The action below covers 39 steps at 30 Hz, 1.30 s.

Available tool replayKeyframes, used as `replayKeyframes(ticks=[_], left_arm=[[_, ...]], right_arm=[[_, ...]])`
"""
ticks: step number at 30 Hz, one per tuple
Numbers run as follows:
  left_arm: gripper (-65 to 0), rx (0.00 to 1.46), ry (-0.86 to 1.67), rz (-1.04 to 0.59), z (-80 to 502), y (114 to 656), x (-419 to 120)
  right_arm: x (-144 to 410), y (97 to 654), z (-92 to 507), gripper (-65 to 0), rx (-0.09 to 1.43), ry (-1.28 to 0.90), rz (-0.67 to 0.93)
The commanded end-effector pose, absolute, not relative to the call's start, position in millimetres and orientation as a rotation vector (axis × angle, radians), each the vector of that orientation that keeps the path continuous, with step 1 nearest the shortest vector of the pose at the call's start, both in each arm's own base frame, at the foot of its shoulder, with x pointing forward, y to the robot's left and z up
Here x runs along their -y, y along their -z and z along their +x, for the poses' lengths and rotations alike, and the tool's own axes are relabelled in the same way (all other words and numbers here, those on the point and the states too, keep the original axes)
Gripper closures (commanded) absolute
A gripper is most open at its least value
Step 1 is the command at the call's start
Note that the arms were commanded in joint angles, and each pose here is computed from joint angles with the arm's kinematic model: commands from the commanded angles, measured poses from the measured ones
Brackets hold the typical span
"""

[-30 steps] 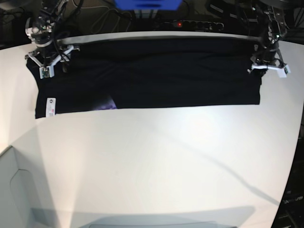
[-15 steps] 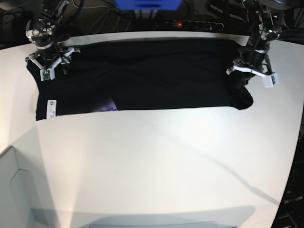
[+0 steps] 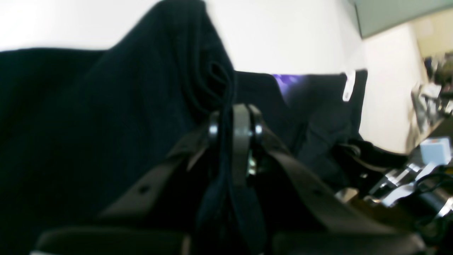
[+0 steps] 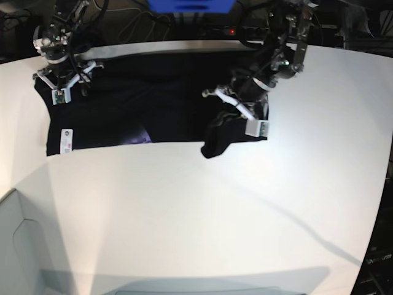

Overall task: Fold the T-shirt properly
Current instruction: 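Lift the strip end with the left gripper and carry it toward the right gripper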

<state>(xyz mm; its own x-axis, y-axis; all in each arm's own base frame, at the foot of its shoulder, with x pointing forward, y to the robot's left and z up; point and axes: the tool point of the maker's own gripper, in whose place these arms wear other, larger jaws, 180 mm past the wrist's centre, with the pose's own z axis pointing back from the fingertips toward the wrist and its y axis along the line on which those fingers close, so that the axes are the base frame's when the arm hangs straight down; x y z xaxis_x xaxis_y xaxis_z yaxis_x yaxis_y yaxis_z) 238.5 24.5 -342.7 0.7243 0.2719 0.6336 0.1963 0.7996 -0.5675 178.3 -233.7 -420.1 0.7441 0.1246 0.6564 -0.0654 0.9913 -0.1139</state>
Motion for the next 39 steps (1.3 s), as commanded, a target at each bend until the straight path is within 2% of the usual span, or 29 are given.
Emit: replayKeyframes(ticks=[1,6,18,33,36,39], left_arm=[[0.0,0.788,-0.019,-0.693,239.8,336.1,-9.3],[0.0,0.781,0.134,-0.672,236.3,342.7,30.9],[0.0,0.769,0.29,-0.699,242.8,344.7,74.2],[-0.3,0.726,0.343,-0.717,248.2,356.5,104.0],[-5.8,0.721,0.374,-0.731,246.6,352.9,112.0],[-18.2,0.722,0.403,-0.739,241.4,351.7,119.2]], right_arm=[[234.6,425.0,171.1,-37.7,0.678,-0.127,-0.094],[235.7,422.2,177.7,-37.7,0.691,-0.126,-0.098],[235.2,421.9,179.0,-37.7,0.693,-0.127,-0.097],[237.2,421.7,178.1,-37.7,0.692,-0.122,-0.101],[237.2,422.3,176.8,-37.7,0.689,-0.123,-0.101],[237.2,422.5,176.1,-37.7,0.687,-0.123,-0.101]])
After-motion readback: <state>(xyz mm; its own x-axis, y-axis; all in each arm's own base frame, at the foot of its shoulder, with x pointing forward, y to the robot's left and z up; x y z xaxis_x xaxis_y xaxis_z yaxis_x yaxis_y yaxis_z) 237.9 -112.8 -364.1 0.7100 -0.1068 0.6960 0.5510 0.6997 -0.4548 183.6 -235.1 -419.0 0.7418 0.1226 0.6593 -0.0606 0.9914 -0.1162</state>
